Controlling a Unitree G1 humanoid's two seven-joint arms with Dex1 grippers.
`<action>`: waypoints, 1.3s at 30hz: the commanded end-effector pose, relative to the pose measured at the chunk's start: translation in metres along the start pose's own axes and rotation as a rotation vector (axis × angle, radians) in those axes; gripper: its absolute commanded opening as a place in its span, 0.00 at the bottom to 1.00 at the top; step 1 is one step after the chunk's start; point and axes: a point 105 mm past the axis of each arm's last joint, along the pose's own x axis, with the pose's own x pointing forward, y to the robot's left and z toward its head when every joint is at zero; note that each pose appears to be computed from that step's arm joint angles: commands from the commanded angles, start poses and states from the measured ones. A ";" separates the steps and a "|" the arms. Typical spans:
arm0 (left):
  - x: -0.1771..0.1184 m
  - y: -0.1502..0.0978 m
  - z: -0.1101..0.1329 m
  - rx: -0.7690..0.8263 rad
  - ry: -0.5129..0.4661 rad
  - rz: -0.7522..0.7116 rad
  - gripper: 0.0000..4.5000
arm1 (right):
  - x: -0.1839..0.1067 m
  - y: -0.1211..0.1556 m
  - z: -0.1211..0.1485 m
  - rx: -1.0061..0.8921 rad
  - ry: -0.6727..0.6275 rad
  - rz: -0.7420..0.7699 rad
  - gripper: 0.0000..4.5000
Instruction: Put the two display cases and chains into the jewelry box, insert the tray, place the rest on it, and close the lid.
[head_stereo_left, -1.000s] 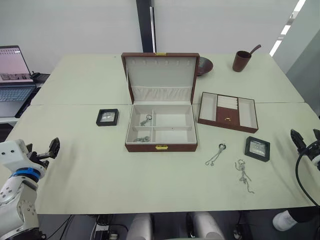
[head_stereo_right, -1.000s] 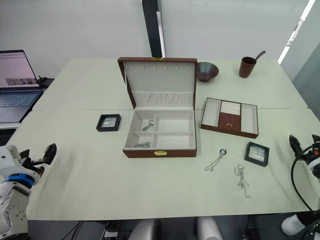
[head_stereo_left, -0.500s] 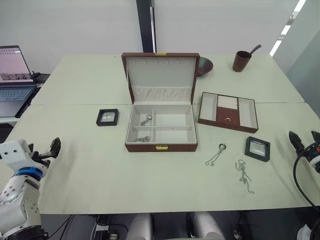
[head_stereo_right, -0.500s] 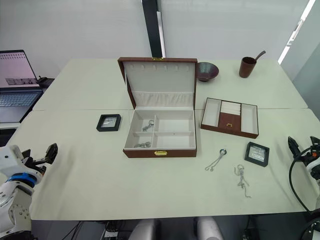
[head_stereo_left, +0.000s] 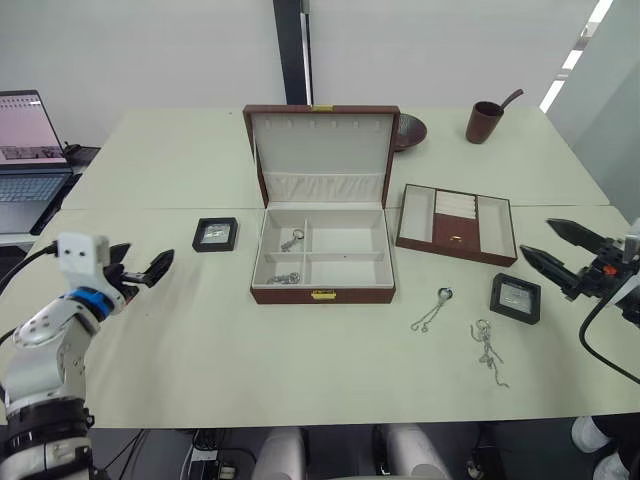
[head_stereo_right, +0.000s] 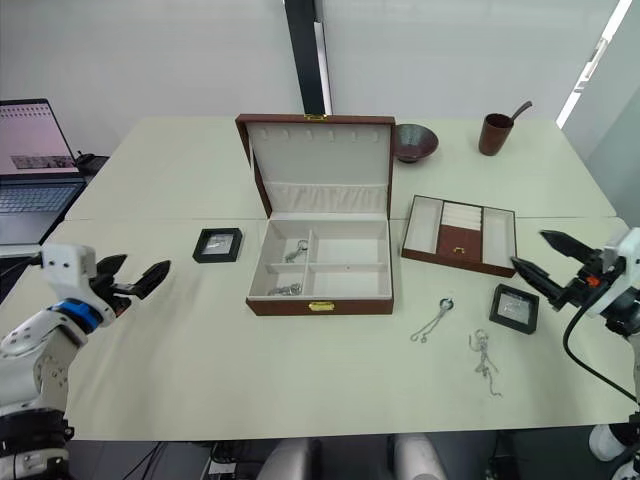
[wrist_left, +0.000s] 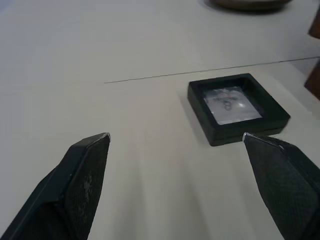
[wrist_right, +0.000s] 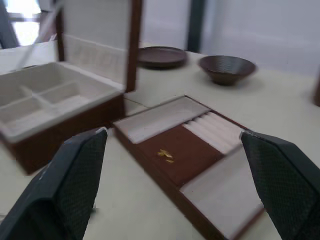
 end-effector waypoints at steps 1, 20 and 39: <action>0.009 -0.012 0.014 0.107 0.011 -0.144 0.98 | 0.016 0.033 0.027 -0.028 -0.007 0.183 1.00; 0.047 -0.022 0.024 0.461 0.306 -0.523 0.98 | 0.037 0.080 0.032 -0.105 0.030 0.380 1.00; 0.054 -0.023 0.008 0.492 0.384 -0.522 0.84 | 0.039 0.084 0.032 -0.134 0.028 0.382 1.00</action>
